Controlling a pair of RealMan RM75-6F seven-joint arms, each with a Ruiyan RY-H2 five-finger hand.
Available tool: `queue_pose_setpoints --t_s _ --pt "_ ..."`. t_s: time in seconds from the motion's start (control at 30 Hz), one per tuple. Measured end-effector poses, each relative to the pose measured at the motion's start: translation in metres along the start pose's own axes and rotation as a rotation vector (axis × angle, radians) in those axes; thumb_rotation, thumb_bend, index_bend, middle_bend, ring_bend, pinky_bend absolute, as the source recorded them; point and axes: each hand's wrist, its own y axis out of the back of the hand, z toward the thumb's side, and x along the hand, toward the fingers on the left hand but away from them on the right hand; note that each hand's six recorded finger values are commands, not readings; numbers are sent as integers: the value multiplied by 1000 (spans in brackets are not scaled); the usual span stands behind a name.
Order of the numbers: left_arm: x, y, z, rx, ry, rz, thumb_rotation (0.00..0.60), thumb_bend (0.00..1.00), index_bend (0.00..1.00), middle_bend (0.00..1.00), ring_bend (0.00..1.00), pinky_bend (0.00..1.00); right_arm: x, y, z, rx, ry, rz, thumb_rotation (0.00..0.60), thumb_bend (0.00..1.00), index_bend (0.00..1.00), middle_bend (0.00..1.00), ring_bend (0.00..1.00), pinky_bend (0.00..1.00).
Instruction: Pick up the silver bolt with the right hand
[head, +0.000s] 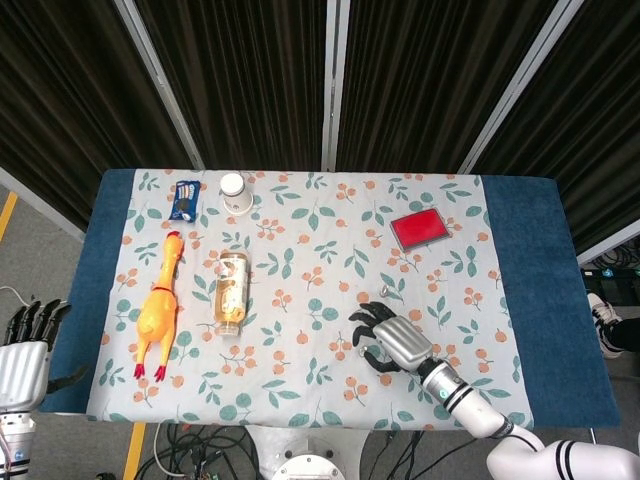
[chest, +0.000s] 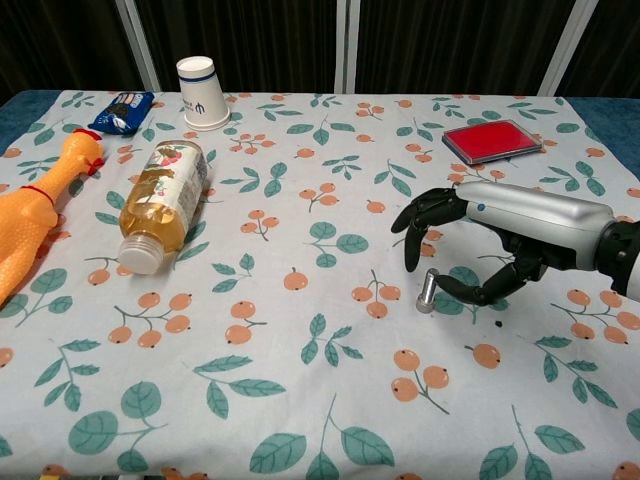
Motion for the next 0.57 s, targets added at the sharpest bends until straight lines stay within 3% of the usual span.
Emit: queue_pose_setpoints --t_s 0.17,0.33,0.5,0.57 --pt "1 1 1 1 -4 4 600 53 153 87 0 0 1 12 5 24 21 -55 600 392 298 146 0 0" --pt "3 3 1 0 -10 15 600 53 153 86 0 0 13 40 3 99 23 -181 600 391 150 128 0 0" --pt "6 2 1 -5 -12 20 600 53 153 87 0 0 59 77 -28 206 -100 -339 600 390 19 47 0 0" --pt "7 2 2 -5 -15 22 600 52 153 86 0 0 82 86 -43 238 -169 -363 600 389 0 8 0 0"
